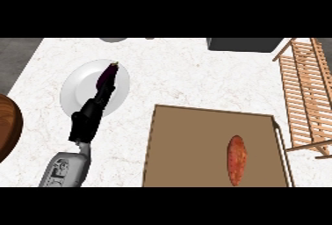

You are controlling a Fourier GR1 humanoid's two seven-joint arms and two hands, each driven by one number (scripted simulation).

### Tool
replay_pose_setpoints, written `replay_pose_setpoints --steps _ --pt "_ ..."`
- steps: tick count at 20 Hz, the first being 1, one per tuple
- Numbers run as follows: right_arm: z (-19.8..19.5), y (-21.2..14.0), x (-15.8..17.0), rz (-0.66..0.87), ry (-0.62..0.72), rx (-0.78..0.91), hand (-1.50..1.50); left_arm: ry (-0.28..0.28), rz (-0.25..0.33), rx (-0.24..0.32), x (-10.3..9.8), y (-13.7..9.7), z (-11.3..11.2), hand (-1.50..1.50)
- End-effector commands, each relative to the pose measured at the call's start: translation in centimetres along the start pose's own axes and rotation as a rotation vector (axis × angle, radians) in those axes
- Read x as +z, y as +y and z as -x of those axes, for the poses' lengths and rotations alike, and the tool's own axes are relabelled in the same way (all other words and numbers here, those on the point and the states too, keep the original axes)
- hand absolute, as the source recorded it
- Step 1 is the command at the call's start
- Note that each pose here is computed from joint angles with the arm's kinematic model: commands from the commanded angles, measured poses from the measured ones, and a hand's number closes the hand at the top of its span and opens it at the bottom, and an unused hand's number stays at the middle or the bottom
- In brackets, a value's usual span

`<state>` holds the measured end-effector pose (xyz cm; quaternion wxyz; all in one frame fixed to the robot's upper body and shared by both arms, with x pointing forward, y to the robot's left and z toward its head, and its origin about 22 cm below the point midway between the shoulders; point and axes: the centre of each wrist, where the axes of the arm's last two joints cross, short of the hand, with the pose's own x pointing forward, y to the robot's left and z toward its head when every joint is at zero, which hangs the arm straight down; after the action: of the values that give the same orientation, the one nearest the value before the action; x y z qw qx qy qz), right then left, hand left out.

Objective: Pick the bell pepper from the tray and place it in the tiered shelf

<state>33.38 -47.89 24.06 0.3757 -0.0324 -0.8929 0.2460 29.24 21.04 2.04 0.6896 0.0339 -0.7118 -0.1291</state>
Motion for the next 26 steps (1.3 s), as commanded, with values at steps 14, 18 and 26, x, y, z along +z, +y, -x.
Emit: replay_pose_setpoints --steps 14,18,26 --pt "3.3 -1.4 -0.4 -0.002 0.103 -0.026 -1.5 0.001 0.013 0.003 0.4 -1.0 0.0 0.0" --pt "2.2 -2.3 -1.6 -0.024 0.112 -0.098 -1.5 0.0 0.012 0.005 0.5 0.6 0.5 0.0" --pt "0.6 -3.9 -2.8 0.01 0.138 -0.224 -1.5 0.005 -0.014 0.001 0.2 1.1 0.4 0.0"
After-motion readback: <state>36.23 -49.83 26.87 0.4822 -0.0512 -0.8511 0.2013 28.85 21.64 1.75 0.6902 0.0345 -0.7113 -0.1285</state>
